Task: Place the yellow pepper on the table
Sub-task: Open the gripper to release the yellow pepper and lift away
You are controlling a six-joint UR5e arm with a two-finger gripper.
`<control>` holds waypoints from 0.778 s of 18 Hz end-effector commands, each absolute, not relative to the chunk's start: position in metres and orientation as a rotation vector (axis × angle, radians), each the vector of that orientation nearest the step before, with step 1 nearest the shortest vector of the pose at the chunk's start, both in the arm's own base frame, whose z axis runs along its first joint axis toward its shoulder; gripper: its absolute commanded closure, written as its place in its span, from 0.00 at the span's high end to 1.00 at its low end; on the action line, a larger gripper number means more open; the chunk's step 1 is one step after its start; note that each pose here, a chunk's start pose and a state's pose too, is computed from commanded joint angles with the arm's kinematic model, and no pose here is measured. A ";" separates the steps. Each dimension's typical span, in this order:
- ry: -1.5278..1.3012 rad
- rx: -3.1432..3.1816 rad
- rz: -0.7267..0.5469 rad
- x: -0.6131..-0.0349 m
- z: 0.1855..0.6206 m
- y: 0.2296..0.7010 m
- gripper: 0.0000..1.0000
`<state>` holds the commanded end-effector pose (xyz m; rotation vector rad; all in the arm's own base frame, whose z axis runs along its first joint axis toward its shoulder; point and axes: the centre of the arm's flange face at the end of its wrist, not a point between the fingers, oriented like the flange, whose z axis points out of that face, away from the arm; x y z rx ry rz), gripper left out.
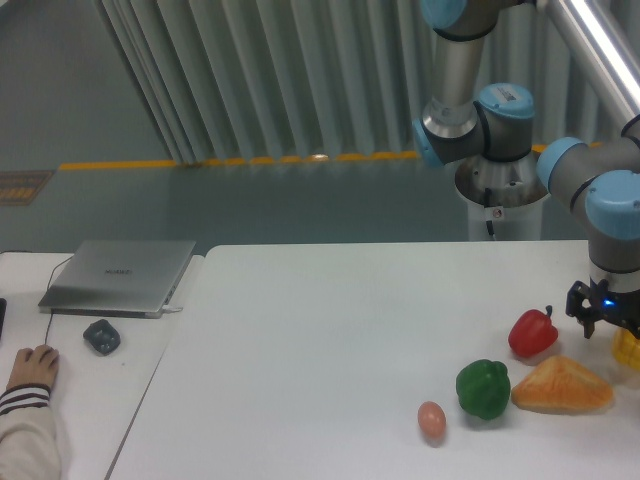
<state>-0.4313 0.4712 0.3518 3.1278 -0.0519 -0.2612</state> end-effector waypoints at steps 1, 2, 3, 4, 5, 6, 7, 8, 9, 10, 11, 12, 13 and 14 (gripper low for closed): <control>-0.080 3.160 -0.276 -0.430 0.367 0.474 1.00; -0.161 3.184 -0.281 -0.429 0.377 0.476 1.00; -0.306 3.191 -0.308 -0.428 0.392 0.474 1.00; -0.480 3.172 -0.330 -0.431 0.404 0.470 1.00; -0.629 3.132 -0.319 -0.437 0.406 0.463 1.00; -0.746 3.092 -0.308 -0.446 0.410 0.454 1.00; -0.839 3.053 -0.278 -0.452 0.412 0.447 1.00; -0.904 3.025 -0.251 -0.459 0.415 0.439 1.00; -0.954 3.002 -0.223 -0.468 0.417 0.428 1.00; -0.996 2.984 -0.201 -0.475 0.418 0.419 1.00; -1.032 2.969 -0.180 -0.480 0.416 0.413 1.00; -1.050 2.960 -0.163 -0.483 0.413 0.408 1.00; -1.063 2.953 -0.144 -0.487 0.405 0.406 1.00; -1.085 2.942 -0.129 -0.490 0.400 0.404 1.00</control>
